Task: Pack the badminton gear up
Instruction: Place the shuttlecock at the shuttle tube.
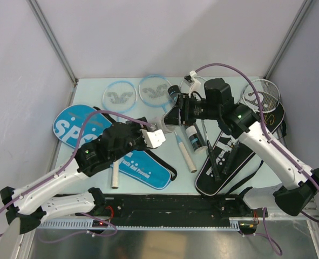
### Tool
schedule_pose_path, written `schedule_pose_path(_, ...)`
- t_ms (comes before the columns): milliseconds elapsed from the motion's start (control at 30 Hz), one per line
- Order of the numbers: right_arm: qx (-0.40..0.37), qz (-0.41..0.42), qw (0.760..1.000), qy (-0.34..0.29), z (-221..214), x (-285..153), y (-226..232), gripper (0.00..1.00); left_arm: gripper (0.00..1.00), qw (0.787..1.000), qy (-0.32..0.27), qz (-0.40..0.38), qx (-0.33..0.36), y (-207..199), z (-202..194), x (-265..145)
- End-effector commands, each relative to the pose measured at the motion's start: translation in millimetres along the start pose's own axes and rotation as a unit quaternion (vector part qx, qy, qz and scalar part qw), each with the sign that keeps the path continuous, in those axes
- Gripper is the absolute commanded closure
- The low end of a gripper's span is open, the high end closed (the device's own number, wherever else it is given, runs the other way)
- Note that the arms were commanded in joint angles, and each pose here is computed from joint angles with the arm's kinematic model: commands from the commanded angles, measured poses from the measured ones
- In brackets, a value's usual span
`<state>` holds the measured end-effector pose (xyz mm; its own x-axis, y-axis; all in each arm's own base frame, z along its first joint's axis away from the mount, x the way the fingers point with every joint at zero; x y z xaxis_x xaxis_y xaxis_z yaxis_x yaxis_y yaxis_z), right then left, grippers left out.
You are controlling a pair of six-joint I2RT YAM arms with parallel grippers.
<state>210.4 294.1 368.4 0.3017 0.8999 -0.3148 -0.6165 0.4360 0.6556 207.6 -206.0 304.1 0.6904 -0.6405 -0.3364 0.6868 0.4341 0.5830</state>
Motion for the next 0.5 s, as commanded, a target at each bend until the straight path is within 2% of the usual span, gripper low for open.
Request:
schedule_pose_path(0, -0.030, -0.018, 0.998, -0.043, 12.1, -1.4, 1.2, 0.52, 0.46, 0.999, -0.047, 0.024, -0.011, 12.5, 21.0, -6.5)
schedule_pose_path(133, -0.044, -0.032, 0.997, -0.052, 11.9, -0.7, -4.4, 0.55, 0.47, 0.998, -0.051, 0.025, -0.016, 12.2, 22.0, -5.8)
schedule_pose_path(467, -0.061, -0.019, 0.998, -0.002, -15.4, 40.9, -2.5, 0.50, 0.48, 0.995, -0.091, 0.019, -0.042, 12.9, 38.2, -7.5)
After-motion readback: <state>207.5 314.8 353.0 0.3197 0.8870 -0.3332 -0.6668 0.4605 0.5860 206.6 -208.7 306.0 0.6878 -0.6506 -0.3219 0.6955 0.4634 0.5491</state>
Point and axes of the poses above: each gripper's point midway between its finger pads, its own x axis out along the fingers, its own y axis along the line the jaws close on, z = x × y, the point moved 3 cm from there along -x, back along the fingers, and after that the axes turned 5 degrees about -x, right-handed, at the moved point
